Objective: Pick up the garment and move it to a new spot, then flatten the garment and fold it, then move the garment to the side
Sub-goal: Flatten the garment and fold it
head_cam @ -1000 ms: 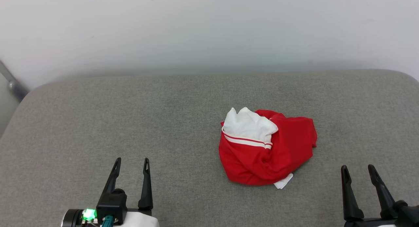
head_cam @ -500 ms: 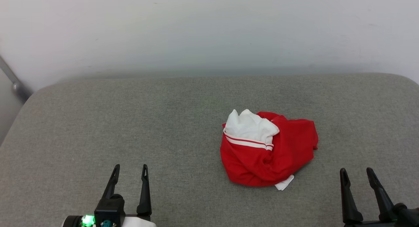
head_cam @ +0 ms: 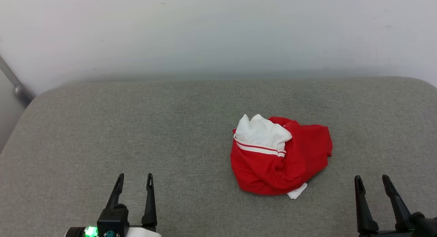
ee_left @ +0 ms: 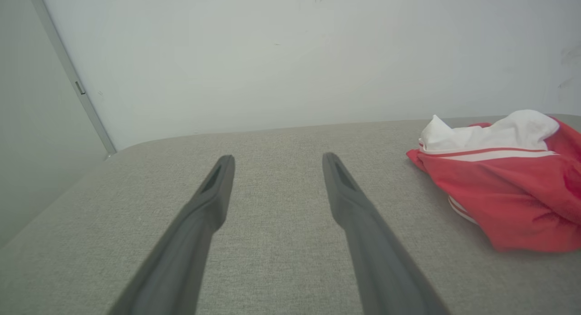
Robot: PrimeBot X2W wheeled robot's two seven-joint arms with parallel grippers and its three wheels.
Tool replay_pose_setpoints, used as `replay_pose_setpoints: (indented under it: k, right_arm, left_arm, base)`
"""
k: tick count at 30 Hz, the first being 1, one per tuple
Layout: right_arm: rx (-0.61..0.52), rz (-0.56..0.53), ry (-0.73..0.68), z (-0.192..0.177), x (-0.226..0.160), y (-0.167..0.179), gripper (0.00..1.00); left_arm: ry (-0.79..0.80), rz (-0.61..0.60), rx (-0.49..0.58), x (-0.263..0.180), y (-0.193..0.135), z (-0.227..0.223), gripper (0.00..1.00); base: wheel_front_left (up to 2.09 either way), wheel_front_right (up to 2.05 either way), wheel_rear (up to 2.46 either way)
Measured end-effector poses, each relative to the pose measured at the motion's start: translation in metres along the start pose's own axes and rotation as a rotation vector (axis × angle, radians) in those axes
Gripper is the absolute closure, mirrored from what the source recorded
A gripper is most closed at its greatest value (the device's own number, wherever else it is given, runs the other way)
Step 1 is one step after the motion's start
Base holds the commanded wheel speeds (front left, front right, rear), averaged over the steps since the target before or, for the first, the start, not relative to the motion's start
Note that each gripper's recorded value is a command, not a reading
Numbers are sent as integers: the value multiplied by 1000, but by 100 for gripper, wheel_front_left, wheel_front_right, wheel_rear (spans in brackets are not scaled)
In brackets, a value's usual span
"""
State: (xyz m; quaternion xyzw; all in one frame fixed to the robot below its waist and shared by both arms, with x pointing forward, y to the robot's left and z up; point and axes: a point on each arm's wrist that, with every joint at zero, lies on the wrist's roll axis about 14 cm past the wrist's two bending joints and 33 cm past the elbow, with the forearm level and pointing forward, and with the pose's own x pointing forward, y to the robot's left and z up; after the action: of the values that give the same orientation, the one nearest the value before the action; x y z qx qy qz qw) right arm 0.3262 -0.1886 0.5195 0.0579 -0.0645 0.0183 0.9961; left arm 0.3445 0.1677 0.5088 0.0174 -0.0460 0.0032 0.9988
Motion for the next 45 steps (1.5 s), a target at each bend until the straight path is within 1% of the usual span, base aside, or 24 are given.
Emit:
replay_pose_setpoints:
  k: [7,13,15,20,27,29,32,36,38,41,43,45]
  right_arm:
    - [-1,-5,-3,1,-2,-1,0]
    - [-1,-17,-3,1,-4,-4,0]
    - [-2,-26,-3,1,-5,-7,0]
    - [-6,-45,3,0,-4,-12,0]
    - [-11,-68,12,-4,8,-20,0]
    - [-8,-76,17,-5,12,-23,0]
    - [-2,-90,24,-9,18,-27,0]
    - [-2,-102,26,-11,28,-31,0]
    - [-5,-112,30,-13,32,-35,0]
    - [-8,-125,32,-15,38,-40,0]
    - [-7,-137,36,-17,41,-44,0]
    - [-9,-151,41,-19,44,-49,0]
  left_arm:
    - [0,-20,14,5,-2,-1,0]
    - [-84,-95,65,36,-10,25,0]
    - [-112,-122,74,49,-14,34,0]
    - [-178,-238,145,89,-34,60,0]
    - [-180,-377,221,157,-70,99,0]
    - [-155,-413,240,173,-83,104,0]
    - [-74,-487,274,193,-110,99,0]
    - [87,-668,337,197,-163,73,0]
    - [181,-749,378,195,-182,59,0]
    - [314,-853,450,191,-201,37,0]
    - [396,-909,511,189,-208,24,0]
    - [487,-959,550,186,-213,8,0]
  base:
    - [0,0,0]
    - [0,0,0]
    - [0,0,0]
    - [0,0,0]
    - [0,0,0]
    - [0,0,0]
    - [0,0,0]
    - [0,0,0]
    - [0,0,0]
    - [0,0,0]
    - [0,0,0]
    - [0,0,0]
